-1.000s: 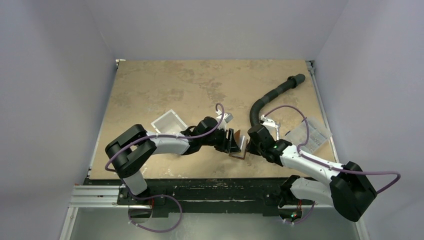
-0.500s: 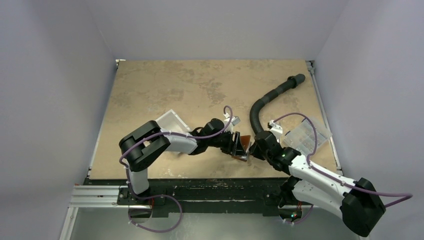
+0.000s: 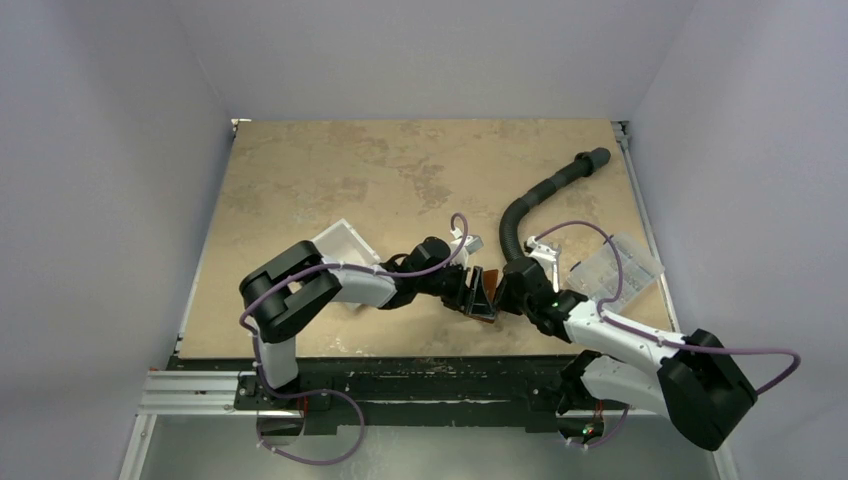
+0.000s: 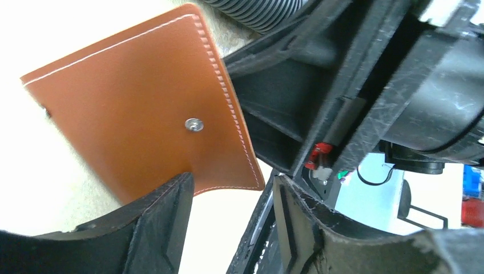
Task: Put the credit cards into the card holder
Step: Close the card holder at the center of the board.
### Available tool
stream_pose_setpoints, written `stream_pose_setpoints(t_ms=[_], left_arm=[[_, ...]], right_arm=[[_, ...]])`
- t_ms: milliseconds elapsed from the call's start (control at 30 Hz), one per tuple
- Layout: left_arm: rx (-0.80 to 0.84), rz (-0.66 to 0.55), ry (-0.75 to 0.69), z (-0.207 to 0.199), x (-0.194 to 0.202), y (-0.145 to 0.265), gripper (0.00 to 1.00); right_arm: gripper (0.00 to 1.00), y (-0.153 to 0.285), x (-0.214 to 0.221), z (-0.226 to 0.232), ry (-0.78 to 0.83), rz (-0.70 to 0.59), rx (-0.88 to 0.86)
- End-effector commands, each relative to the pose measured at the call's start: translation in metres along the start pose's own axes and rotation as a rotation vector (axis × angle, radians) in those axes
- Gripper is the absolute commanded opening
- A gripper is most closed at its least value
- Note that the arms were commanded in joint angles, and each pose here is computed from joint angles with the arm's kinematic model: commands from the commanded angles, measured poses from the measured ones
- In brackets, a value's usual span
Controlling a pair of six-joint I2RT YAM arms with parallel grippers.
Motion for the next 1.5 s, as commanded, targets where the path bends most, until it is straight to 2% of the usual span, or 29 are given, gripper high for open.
stream_pose_setpoints(t_ms=[0,100,300,500,633,700,833,933,1000,1133,1467], left_arm=[[-0.059,-0.021,-0.092,-0.003,-0.007,0.019,0.59],[-0.096,-0.042,-0.094,0.004,-0.013,0.033,0.59],[-0.123,-0.066,-0.064,0.023,-0.017,0.052,0.55],[-0.145,-0.074,-0.056,0.030,-0.017,0.052,0.51],[-0.151,-0.069,-0.056,0.033,-0.015,0.050,0.49],[-0.155,-0.068,-0.058,0.034,-0.016,0.049,0.45],[-0.178,-0.063,-0.062,0.037,-0.017,0.049,0.40],[-0.170,-0.067,-0.068,0.033,-0.019,0.051,0.44],[-0.155,-0.063,-0.069,0.029,-0.019,0.052,0.47],[-0.126,-0.067,-0.066,0.022,-0.021,0.052,0.46],[-0.042,-0.084,-0.027,0.006,-0.025,0.041,0.25]], right_arm=[[0.26,-0.006,-0.005,0.035,0.061,0.008,-0.158],[0.26,-0.006,-0.002,0.059,0.035,0.027,-0.282],[0.26,-0.013,0.005,0.081,0.019,0.073,-0.373],[0.31,-0.017,0.006,0.052,0.064,0.077,-0.212],[0.47,-0.009,-0.003,0.032,0.086,0.034,-0.118],[0.49,-0.004,-0.007,0.031,0.083,0.016,-0.120],[0.48,-0.001,-0.010,0.027,0.080,0.003,-0.101],[0.46,0.002,-0.010,0.026,0.069,0.012,-0.093],[0.40,0.005,-0.009,0.024,0.062,0.018,-0.091],[0.38,0.009,-0.006,0.022,0.051,0.024,-0.096],[0.40,0.014,-0.006,0.015,0.035,0.004,-0.093]])
Point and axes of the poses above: each gripper's point midway between its finger pads, its own y axis back along the fingers, its own z axis along the line the jaws close on, x = y × z, the point moved 1 cm from there along y, back along the fingers, and after that the axes turned 4 degrees about y, right-handed, at the moved point
